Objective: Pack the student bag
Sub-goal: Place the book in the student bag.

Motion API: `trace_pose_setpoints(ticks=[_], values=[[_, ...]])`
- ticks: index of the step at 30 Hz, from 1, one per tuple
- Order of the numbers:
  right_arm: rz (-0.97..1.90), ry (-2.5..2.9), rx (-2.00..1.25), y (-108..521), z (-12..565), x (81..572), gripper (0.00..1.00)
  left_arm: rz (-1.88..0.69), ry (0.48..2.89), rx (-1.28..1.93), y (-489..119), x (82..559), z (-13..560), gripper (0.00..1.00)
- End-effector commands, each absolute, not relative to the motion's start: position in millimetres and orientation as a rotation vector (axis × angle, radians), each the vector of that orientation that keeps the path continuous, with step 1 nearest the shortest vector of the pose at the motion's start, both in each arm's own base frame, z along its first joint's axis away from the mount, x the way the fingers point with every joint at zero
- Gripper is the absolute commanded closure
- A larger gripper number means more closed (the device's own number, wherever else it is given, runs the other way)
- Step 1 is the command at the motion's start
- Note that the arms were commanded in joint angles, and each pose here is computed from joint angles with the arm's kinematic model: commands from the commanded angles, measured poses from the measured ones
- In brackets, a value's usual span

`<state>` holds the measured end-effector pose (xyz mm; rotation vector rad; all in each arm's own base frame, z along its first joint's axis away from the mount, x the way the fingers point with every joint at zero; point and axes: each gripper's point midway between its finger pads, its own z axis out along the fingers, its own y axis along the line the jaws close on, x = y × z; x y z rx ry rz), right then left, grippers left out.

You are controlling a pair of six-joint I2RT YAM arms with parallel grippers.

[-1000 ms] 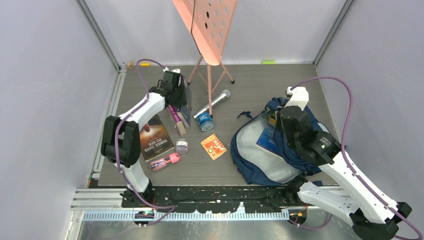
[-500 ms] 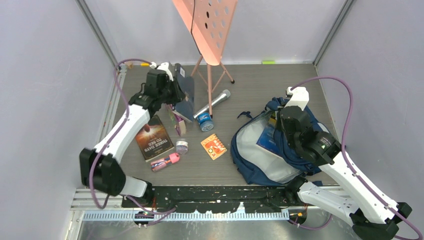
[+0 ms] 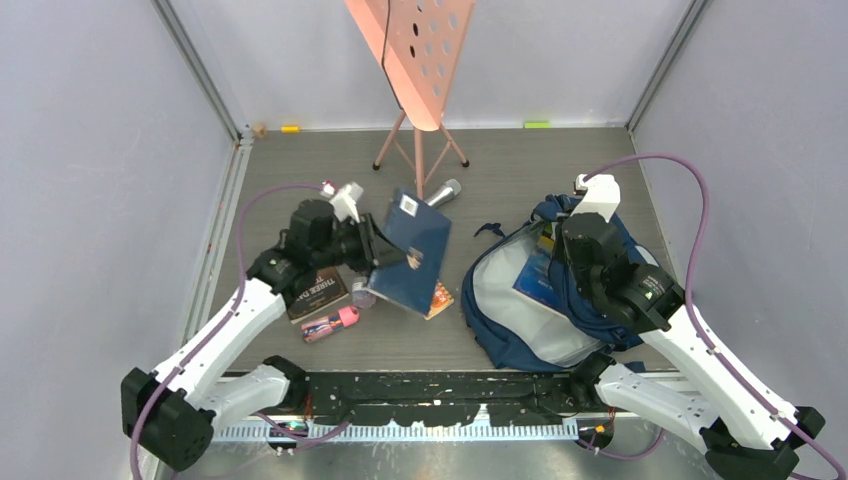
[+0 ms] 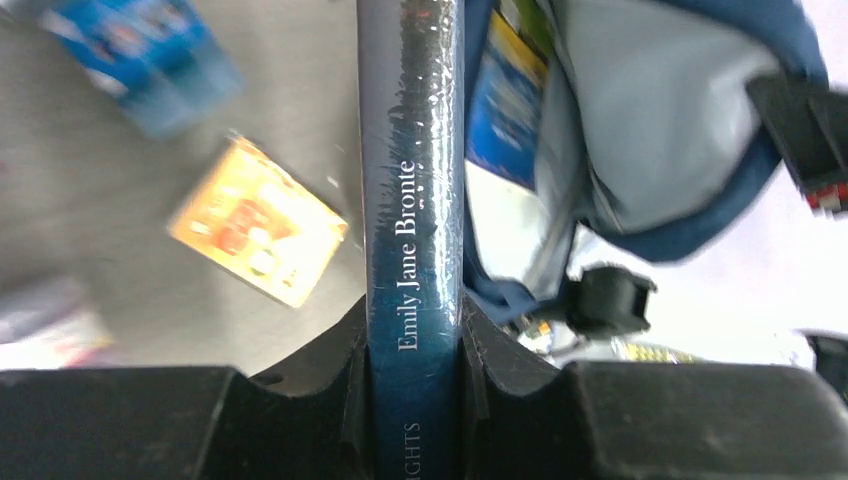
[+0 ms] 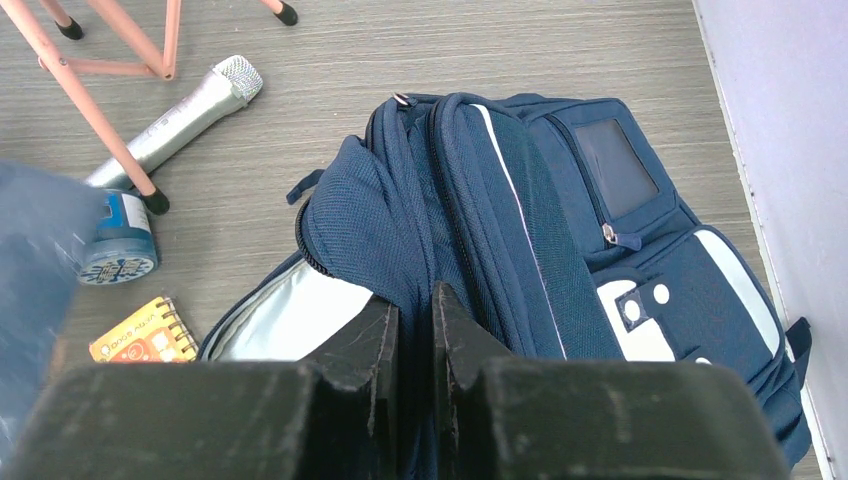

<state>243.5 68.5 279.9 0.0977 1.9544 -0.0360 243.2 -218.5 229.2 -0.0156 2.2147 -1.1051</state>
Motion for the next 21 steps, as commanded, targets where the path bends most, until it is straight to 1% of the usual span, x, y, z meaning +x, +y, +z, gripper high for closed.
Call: trace_pose_setpoints(ticks=[1, 5, 10, 13, 21], values=[[0.000, 1.845, 0.174, 62, 316, 247, 0.99, -1.483, 1.927, 0.172, -284, 200, 311, 1.00], [-0.004, 1.858, 0.159, 64, 316, 248, 1.00, -1.645, 1.900, 0.279, -339, 167, 314, 1.00], [0.015, 1.857, 0.159, 67, 318, 248, 1.00, -1.678, 1.936, 0.382, -397, 160, 295, 1.00], [0.022, 1.856, 0.160, 67, 319, 247, 0.99, -1.706, 1.930, 0.389, -425, 170, 286, 1.00], [0.016, 1.847, 0.174, 61, 322, 243, 0.99, -1.560, 2.042, 0.330, -471, 215, 234, 1.00]])
